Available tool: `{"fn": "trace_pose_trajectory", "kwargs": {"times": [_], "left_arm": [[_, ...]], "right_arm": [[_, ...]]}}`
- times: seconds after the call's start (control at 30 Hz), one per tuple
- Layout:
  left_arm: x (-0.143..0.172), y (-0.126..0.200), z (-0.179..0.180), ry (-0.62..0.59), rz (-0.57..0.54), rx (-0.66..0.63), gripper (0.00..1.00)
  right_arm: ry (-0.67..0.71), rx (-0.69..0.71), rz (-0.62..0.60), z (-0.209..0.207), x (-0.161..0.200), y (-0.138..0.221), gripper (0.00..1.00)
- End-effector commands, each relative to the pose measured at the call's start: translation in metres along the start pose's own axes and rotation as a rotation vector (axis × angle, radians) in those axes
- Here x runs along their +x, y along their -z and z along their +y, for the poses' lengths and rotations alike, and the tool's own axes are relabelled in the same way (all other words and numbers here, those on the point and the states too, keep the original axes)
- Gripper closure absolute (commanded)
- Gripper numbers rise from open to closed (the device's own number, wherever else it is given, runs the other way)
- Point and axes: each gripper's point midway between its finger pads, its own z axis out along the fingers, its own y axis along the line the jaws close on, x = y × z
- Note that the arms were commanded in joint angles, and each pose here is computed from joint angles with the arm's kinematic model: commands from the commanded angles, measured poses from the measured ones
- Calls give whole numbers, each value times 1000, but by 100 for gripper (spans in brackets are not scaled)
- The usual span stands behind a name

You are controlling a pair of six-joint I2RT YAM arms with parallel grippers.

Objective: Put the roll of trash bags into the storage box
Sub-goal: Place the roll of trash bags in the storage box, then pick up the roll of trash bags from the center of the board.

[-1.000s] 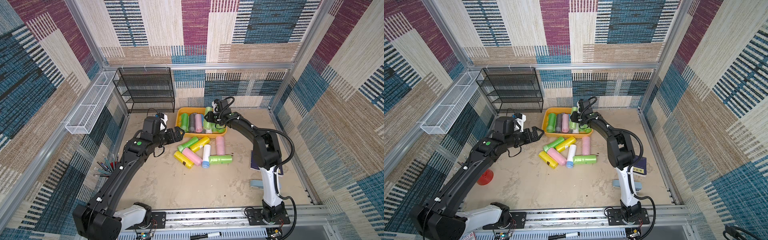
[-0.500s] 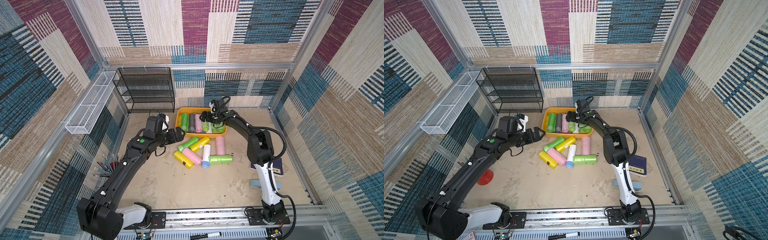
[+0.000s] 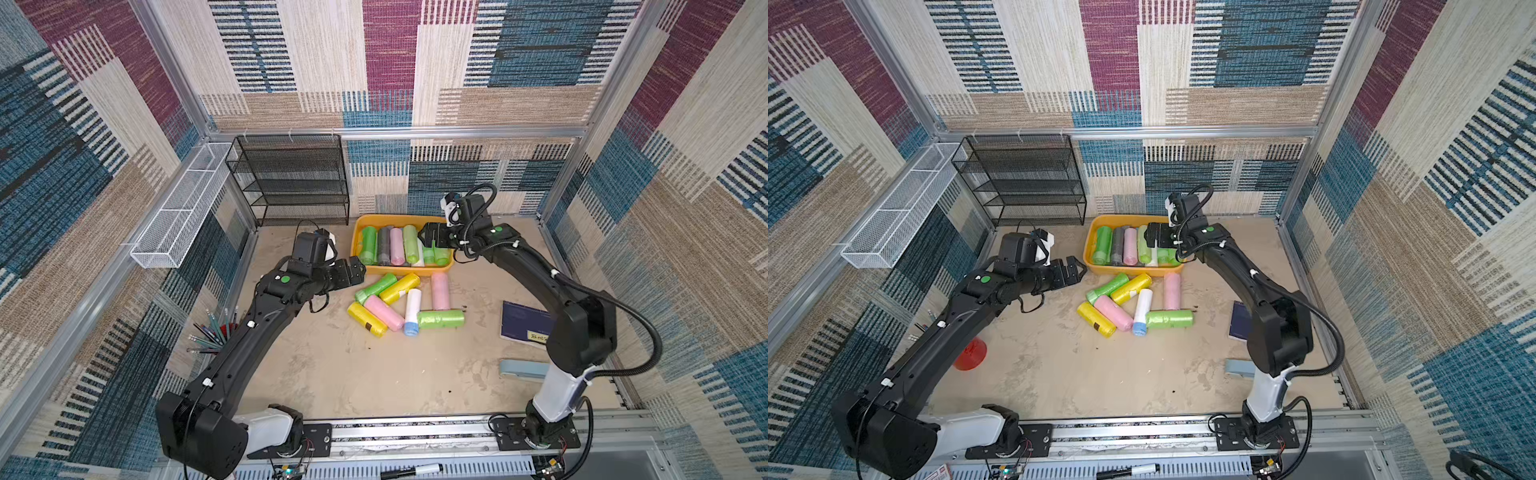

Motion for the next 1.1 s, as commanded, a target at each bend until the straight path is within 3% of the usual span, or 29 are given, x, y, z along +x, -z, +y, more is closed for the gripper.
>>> {"fn": "trace_pose_trajectory", "kwargs": {"times": [0.0,0.17,0.33,0.57,0.87,1.07], "left_arm": [[1,-1,4,-16,7,-25,2],[8,-11,6,25,29,-16,1],[15,-25,3,64,29,38,1],[35,-24,-19,99,74,178,2],[59,-8,-11,79,111,168,2],[68,-10,-3,106,112,152,2]], "right_arm": [[49,54,-48,-7,2,34,1],[69,153,-58,-27,32,82,1],[81,188,-12,-38,66,105,1],[87,253,64,-64,117,101,1],[102,312,193,-81,158,93,1],[70,260,269,-69,176,77,1]]}}
